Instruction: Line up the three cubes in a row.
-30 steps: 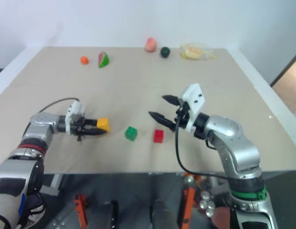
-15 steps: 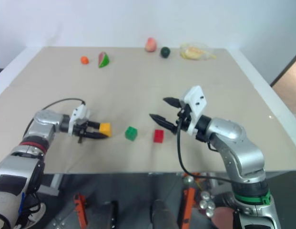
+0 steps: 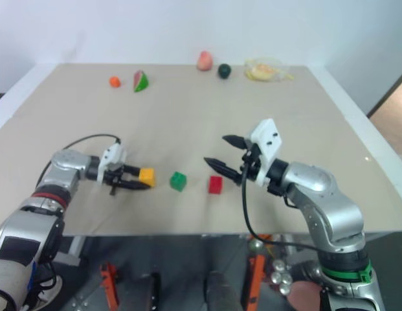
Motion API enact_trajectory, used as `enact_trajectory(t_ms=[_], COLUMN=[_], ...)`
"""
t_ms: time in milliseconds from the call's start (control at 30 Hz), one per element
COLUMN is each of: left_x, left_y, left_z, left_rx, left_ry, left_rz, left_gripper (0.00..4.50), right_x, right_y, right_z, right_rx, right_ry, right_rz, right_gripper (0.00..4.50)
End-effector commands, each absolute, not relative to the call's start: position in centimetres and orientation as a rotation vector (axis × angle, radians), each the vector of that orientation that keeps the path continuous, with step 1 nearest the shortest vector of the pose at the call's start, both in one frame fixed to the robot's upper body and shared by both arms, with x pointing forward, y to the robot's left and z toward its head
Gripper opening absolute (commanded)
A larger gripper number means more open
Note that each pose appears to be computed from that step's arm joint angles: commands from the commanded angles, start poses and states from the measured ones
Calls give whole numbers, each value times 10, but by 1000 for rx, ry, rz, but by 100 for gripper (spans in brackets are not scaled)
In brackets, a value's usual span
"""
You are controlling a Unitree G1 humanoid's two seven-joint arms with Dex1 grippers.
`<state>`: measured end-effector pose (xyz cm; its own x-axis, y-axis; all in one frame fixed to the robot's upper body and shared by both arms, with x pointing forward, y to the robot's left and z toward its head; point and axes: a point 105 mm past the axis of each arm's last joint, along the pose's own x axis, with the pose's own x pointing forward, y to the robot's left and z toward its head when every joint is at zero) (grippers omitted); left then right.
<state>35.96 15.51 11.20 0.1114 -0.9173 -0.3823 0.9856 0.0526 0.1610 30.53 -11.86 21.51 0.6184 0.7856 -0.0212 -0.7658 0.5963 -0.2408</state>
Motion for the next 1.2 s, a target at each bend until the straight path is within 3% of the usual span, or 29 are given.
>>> enact_trajectory(t_ms=[33, 267, 533, 767, 933, 1067, 1200], left_x=[358, 363, 360, 336, 339, 354, 344], left_y=[161, 165, 192, 246, 274, 300, 286], left_z=[109, 120, 135, 154, 170, 169, 153], left_rx=[435, 416, 435, 340, 149, 44, -41], left_ry=[234, 154, 180, 290, 219, 78, 68], left_rz=[-1461, -1414, -1360, -1251, -987, -512, -372], left_gripper=[232, 439, 439, 439, 439, 439, 439], right_x=[300, 302, 306, 319, 347, 375, 381], right_y=[-120, -120, -113, -117, -139, -174, -190], right_z=[232, 233, 237, 245, 241, 203, 177], right_rx=[-264, -270, -268, -270, -194, -122, -72], right_ry=[-155, -155, -178, -216, -210, -122, -87], right_rz=[898, 898, 940, 937, 764, 465, 304], right_gripper=[389, 389, 389, 389, 389, 389, 389])
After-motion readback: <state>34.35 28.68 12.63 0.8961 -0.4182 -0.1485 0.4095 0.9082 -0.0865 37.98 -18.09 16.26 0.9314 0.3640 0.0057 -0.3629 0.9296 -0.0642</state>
